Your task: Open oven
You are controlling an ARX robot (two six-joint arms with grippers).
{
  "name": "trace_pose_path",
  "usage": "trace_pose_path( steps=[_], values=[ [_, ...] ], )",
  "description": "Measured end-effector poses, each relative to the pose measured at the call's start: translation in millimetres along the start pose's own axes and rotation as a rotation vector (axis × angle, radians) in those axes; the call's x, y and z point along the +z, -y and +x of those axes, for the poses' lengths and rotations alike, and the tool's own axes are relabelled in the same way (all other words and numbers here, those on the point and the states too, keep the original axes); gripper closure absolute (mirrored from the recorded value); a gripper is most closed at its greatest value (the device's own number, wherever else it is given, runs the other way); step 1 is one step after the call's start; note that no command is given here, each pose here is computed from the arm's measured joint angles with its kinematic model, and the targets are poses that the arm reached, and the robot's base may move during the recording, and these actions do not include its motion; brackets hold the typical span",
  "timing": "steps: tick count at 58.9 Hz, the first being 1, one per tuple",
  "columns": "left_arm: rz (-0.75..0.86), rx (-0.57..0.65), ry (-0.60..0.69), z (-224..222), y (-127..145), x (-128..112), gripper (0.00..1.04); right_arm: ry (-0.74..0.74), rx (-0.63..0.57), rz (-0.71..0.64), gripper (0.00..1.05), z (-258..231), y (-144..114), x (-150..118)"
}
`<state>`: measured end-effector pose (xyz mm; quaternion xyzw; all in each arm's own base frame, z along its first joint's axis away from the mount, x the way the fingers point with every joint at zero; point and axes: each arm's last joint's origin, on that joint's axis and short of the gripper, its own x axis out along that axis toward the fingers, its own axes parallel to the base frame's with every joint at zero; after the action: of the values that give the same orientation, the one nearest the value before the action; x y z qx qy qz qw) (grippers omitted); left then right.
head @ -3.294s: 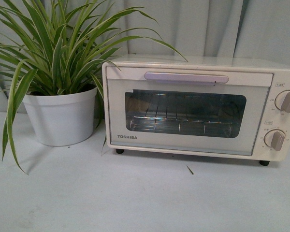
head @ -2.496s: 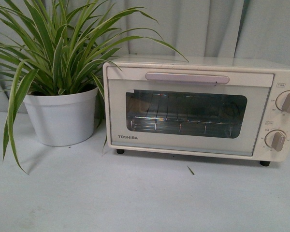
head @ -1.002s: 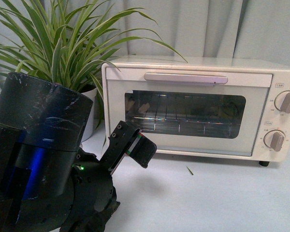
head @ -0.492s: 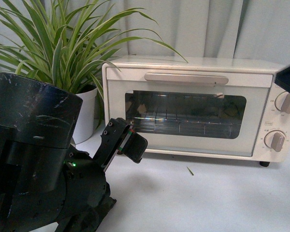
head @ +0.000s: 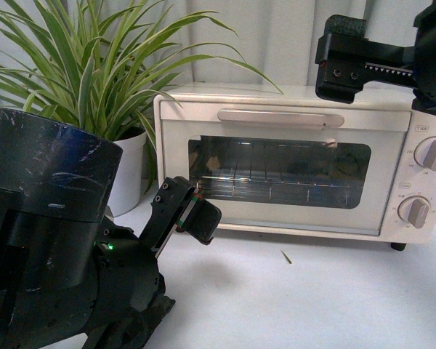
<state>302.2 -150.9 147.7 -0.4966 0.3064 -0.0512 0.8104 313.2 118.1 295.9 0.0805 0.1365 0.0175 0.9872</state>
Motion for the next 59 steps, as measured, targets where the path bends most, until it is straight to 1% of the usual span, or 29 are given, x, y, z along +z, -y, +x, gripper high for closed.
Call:
trace_pose_path(
  steps=[21,37,45,52,59],
  values=[
    [0.0,0.0,-0.001,0,0,0,0.07,-0.064,-0.05,0.041,0.09,24,-8,-6],
    [0.0,0.001,-0.001,0,0,0,0.07,-0.075,-0.061,0.055,0.09,30,-11,-2],
    [0.0,0.001,0.0,0,-1,0,0.07,-0.115,-0.046,0.073,0.09,32,-12,-2],
    [0.0,0.002,0.0,0,-1,0,0.07,-0.192,-0.022,0.08,0.09,32,-14,-2],
    [-0.001,0.002,-0.001,0,-1,0,0.07,-0.212,-0.01,0.072,0.09,29,-15,-3]
  ],
)
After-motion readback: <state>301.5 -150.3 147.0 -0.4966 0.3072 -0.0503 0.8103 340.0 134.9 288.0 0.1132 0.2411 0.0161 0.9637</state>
